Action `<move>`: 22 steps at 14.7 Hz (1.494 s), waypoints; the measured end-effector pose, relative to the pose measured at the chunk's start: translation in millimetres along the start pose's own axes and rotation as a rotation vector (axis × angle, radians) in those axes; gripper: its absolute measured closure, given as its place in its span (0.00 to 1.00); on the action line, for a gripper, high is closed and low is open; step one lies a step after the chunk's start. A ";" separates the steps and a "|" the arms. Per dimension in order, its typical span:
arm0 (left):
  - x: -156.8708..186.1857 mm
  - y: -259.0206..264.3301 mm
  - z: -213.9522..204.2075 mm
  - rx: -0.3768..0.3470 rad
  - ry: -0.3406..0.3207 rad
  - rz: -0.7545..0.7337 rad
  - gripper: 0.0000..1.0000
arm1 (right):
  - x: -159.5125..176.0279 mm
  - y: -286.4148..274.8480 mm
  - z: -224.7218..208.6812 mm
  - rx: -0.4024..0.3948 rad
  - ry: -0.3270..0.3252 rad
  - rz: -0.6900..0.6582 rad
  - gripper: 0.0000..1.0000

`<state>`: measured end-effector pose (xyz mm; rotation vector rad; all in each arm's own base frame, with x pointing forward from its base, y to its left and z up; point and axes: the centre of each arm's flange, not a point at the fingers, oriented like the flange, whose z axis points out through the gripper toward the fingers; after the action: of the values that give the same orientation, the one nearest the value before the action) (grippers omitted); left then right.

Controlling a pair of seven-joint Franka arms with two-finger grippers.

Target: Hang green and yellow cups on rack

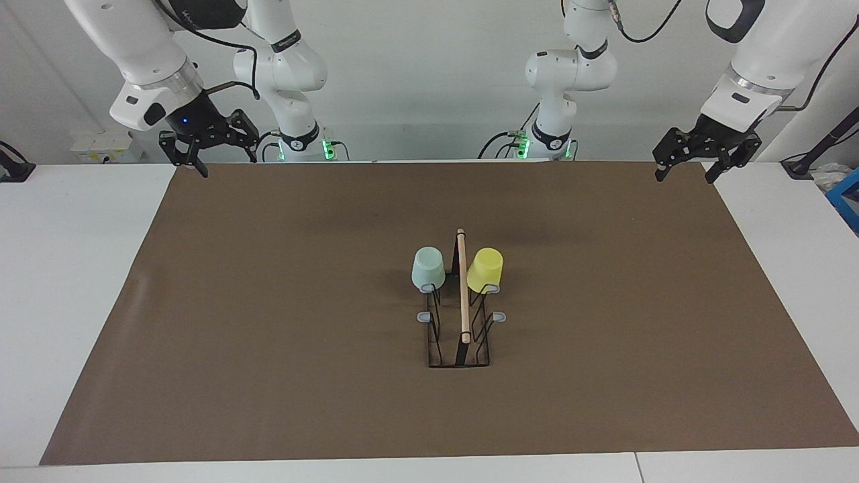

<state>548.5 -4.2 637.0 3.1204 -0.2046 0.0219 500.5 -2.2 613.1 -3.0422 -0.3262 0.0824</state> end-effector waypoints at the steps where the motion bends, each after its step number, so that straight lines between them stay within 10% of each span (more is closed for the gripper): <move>1: 0.0 0.0 0.0 0.000 0.000 0.000 0.00 | 4.7 3.4 -4.1 -0.013 -0.012 0.007 0.00; 22: 0.0 0.0 0.0 0.000 0.000 0.000 0.00 | 45.4 -1.8 10.2 -0.013 -0.065 0.106 0.00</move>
<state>548.5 -4.2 637.0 3.1204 -0.2047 0.0219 543.8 10.0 601.1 -3.0733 -0.1700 0.1868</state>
